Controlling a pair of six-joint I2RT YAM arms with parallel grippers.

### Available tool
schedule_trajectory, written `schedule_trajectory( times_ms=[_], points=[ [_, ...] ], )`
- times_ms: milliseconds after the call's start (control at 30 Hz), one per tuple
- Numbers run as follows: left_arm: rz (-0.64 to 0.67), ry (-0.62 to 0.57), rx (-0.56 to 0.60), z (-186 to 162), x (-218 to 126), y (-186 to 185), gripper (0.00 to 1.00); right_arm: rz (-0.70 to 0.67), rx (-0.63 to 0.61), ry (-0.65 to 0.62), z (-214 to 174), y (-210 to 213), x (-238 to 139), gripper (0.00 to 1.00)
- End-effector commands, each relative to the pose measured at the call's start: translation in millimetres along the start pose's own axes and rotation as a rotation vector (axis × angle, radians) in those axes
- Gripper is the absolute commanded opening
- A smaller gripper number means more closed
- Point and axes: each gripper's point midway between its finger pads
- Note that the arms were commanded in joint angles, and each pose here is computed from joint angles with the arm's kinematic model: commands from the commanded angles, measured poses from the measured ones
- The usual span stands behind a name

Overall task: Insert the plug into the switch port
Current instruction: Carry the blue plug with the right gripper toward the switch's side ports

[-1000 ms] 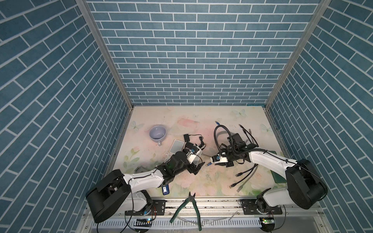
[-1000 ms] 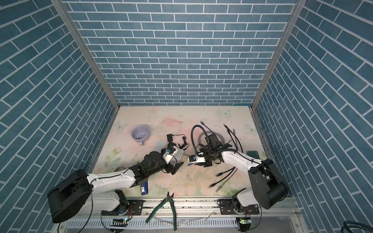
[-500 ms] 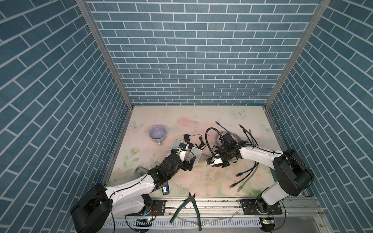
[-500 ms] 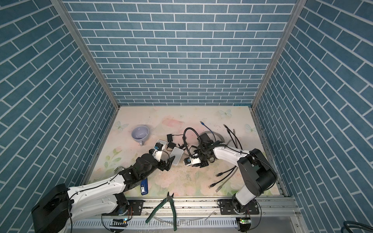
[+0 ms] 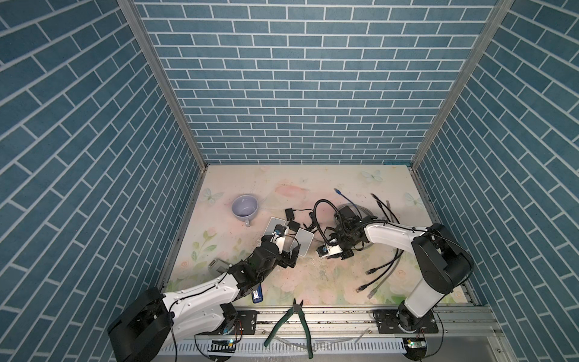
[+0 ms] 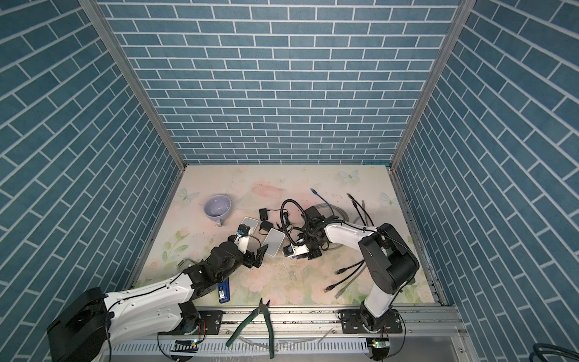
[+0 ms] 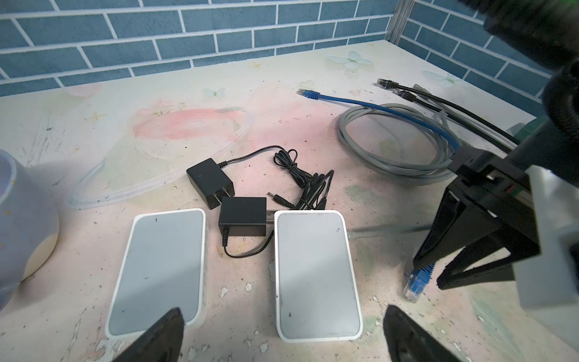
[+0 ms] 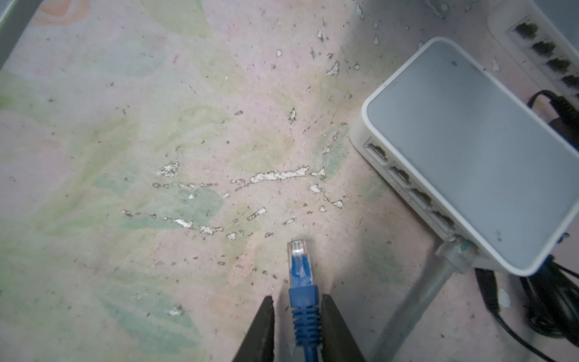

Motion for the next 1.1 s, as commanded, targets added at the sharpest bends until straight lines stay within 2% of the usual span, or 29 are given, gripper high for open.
schedule_trajectory(
  times_ms=[0, 267, 467, 667, 833, 933, 1067],
  points=[
    [0.028, 0.022, 0.003, -7.2, 1.8, 6.8, 1.0, 0.024, -0.051, 0.002, 2.3, -0.7, 1.8, 0.24],
    [0.025, 0.035, 0.014, -7.6, 6.2, 4.7, 1.0, 0.026, -0.059, 0.027, -1.4, -0.5, 8.6, 0.19],
    [0.047, 0.035, 0.017, -6.0, 8.3, 7.5, 1.0, 0.013, -0.027, 0.017, 1.2, -2.9, 7.1, 0.03],
    [0.094, 0.06, -0.022, -5.6, 14.2, 15.8, 1.0, -0.074, 0.118, -0.017, 9.1, -14.1, 1.7, 0.0],
    [0.084, 0.092, -0.024, -9.0, 22.2, 11.7, 0.99, -0.165, 0.216, -0.066, 19.7, -17.9, -2.6, 0.0],
    [0.085, 0.096, -0.046, -10.2, 26.0, 11.1, 1.0, -0.233, 0.324, -0.063, 18.5, -24.2, -5.5, 0.0],
    [0.09, 0.088, -0.094, -11.7, 31.6, 12.3, 0.99, -0.279, 0.388, -0.025, 14.7, -21.4, -1.8, 0.0]
  ],
)
Point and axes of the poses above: each gripper's point midway between its finger pads, its own x axis out along the fingers, its own y axis along the line the jaws close on, z = x × y, and after that the axes turned 7 degrees about -x, right-handed
